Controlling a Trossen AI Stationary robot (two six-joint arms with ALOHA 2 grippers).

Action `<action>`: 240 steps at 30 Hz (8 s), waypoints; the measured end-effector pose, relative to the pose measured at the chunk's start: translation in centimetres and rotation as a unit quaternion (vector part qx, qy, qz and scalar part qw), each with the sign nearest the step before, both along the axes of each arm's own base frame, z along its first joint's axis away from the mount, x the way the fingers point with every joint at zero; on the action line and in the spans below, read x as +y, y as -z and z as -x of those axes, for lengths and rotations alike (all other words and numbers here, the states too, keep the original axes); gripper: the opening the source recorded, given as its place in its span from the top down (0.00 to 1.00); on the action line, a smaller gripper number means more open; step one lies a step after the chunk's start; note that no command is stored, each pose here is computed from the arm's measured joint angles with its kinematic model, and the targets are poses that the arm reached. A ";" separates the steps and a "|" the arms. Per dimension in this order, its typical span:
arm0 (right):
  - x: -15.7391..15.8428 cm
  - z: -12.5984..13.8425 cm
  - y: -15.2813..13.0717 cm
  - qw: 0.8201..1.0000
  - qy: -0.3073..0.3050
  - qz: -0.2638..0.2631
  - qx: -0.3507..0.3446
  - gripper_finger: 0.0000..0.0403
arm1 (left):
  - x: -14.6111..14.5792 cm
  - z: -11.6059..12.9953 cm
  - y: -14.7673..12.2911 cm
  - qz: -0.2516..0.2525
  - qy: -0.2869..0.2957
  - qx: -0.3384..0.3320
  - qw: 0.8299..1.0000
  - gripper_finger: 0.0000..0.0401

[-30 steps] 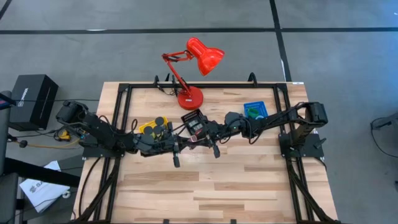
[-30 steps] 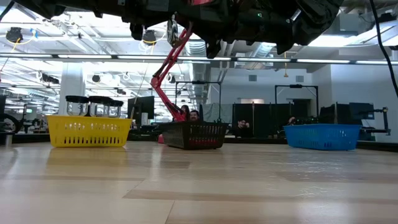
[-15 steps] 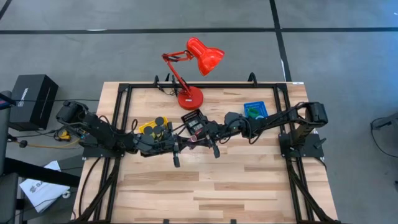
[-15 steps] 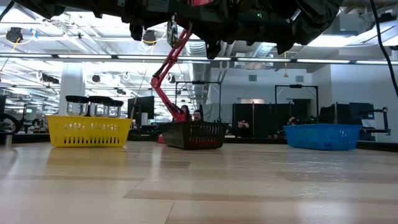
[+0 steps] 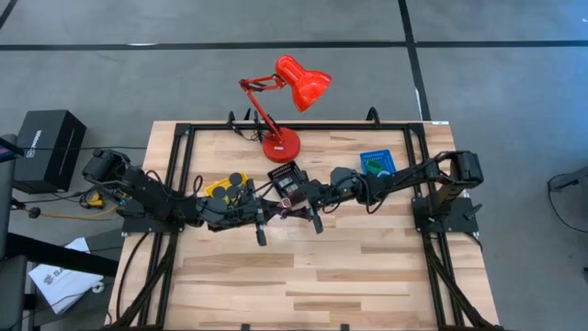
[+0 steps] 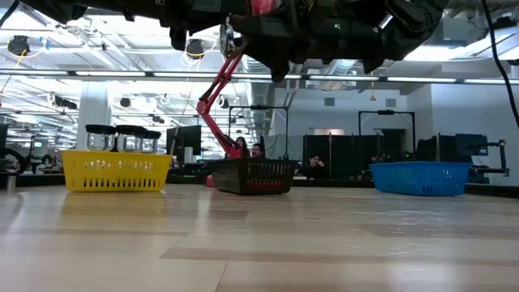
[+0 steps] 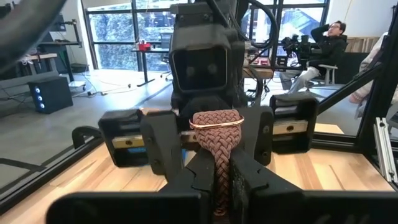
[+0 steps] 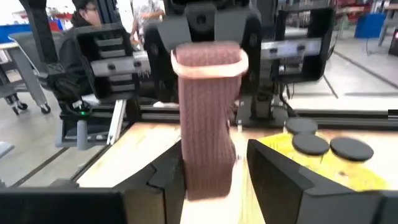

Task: Pick & Place Office items
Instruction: Put the brown wrist watch into the blue bin, then return to Home Position

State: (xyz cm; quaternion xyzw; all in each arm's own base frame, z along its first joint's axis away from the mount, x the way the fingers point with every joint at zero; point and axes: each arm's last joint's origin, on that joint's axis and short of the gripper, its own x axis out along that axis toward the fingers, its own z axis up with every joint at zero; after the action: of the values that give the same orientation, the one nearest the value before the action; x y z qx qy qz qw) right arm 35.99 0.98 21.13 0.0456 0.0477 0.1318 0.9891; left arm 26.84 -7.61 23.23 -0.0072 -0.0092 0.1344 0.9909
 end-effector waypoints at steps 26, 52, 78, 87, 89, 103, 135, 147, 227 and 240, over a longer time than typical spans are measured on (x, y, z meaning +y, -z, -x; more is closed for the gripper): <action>-0.7 0.0 -0.1 1.000 0.017 0.002 -0.004 0.99 | -0.1 0.0 0.2 0.004 0.003 0.003 1.000 0.78; -0.1 4.6 -5.0 0.990 0.114 0.024 0.084 1.00 | -0.4 0.1 0.3 0.029 0.009 0.005 1.000 0.59; -3.7 19.1 -1.2 0.827 0.515 0.003 0.226 1.00 | -1.7 0.6 0.6 0.034 0.033 0.014 0.999 0.59; -4.9 21.5 0.5 0.803 0.549 -0.060 0.225 1.00 | -1.6 0.5 0.6 0.032 0.032 0.015 0.999 0.59; -5.1 21.8 1.2 0.790 0.562 -0.066 0.237 1.00 | -1.6 0.5 0.6 0.032 0.031 0.015 0.999 0.59; -5.8 23.4 3.5 0.726 0.597 -0.050 0.337 1.00 | -1.1 0.4 0.6 0.032 0.023 0.015 0.999 0.59; -6.4 19.9 1.0 0.711 0.560 -0.049 0.422 0.67 | -0.8 0.3 0.6 0.034 0.017 0.014 0.999 0.59; -6.5 19.9 1.5 0.692 0.584 -0.041 0.423 0.79 | -1.1 0.4 0.6 0.033 0.022 0.018 0.999 0.59; 3.6 14.1 -2.2 0.892 0.218 0.282 0.279 1.00 | 1.2 5.8 -5.3 0.054 0.004 -0.021 0.998 0.83; 2.3 12.7 -4.2 0.935 0.228 0.193 0.190 1.00 | 2.2 8.4 -5.6 -0.013 -0.011 0.047 0.999 0.83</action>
State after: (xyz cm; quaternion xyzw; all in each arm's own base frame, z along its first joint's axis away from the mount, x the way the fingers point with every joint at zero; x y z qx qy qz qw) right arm 23.29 3.27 25.29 -0.1125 0.2479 -0.1206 0.9546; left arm 18.49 -5.43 28.83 0.0117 0.0353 0.1457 0.9886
